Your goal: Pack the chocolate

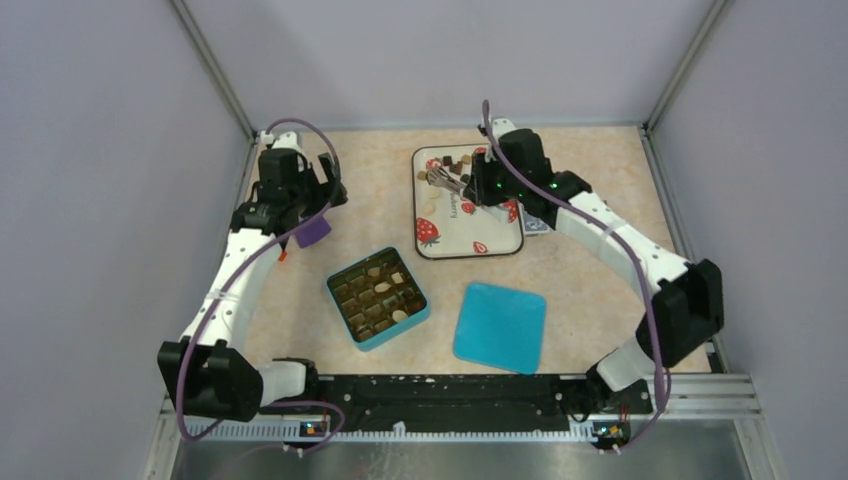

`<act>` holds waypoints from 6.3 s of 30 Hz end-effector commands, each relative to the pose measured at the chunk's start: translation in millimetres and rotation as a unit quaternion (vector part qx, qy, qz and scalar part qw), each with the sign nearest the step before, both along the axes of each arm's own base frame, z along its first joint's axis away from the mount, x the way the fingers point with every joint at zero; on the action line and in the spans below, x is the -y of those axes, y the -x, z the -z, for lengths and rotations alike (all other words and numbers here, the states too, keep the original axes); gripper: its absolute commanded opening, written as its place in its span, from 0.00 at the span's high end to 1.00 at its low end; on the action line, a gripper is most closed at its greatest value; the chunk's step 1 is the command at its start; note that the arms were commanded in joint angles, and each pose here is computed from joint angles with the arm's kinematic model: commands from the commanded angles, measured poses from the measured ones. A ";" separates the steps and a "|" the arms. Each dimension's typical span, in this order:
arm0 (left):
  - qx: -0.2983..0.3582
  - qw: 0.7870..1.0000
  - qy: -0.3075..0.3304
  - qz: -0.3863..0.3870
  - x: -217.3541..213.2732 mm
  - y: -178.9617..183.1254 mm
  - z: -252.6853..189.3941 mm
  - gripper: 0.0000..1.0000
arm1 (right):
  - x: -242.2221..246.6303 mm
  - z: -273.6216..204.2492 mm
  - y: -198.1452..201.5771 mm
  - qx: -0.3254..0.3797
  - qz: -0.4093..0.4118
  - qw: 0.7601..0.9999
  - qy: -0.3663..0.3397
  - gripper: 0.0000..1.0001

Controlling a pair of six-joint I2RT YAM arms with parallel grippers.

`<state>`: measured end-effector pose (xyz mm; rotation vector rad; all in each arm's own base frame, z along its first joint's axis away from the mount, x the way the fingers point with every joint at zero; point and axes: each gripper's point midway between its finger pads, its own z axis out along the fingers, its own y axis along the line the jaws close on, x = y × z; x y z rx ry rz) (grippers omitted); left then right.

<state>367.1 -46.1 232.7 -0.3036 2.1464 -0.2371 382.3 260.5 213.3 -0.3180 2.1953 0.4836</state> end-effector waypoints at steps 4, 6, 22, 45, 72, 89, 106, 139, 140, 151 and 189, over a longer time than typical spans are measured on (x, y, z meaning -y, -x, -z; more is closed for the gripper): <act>0.034 0.999 0.003 -0.013 -4.5 -13.7 -23.8 0.01 | -39.7 -45.8 100.5 0.026 -0.216 0.976 -0.029 0.92; 0.033 0.999 0.006 -0.015 -4.1 -14.9 -24.7 0.01 | -54.9 -41.9 127.0 0.022 -0.255 0.966 -0.023 0.92; 0.015 0.999 0.017 0.024 7.6 -8.4 -16.4 0.01 | -135.8 -8.4 168.7 -0.007 -0.321 0.946 -0.055 0.91; -0.036 0.996 0.030 0.072 23.5 -3.4 15.6 0.01 | -151.9 9.4 151.1 -0.011 -0.313 0.949 -0.036 0.69; -0.017 0.997 0.028 0.073 24.4 -5.2 -3.1 0.01 | 51.7 -34.0 27.6 0.044 0.029 0.999 -0.003 0.87; -0.021 0.995 0.013 0.093 36.8 -3.5 0.4 0.01 | 62.9 -9.7 -80.5 0.019 0.114 0.993 -0.004 0.74; -0.020 0.996 -0.003 0.083 30.7 -7.9 -5.6 0.01 | 29.2 26.4 -119.3 -0.021 0.086 0.996 -0.022 0.67; -0.016 0.997 0.005 0.080 31.6 -3.9 -9.6 0.01 | 46.1 -46.0 -81.5 0.048 0.085 0.995 -0.027 1.00; -0.015 0.997 0.008 0.081 32.5 -4.1 -10.3 0.01 | 46.7 -53.1 -74.6 0.054 0.081 0.995 -0.029 1.00; 0.004 0.994 0.050 0.094 46.2 -8.1 -30.4 0.01 | -40.8 -59.0 73.3 0.037 -0.187 0.978 -0.084 1.00; 0.030 0.998 0.003 0.051 18.4 4.8 -55.5 0.01 | -152.3 8.0 186.5 -0.030 -0.367 0.926 -0.080 1.00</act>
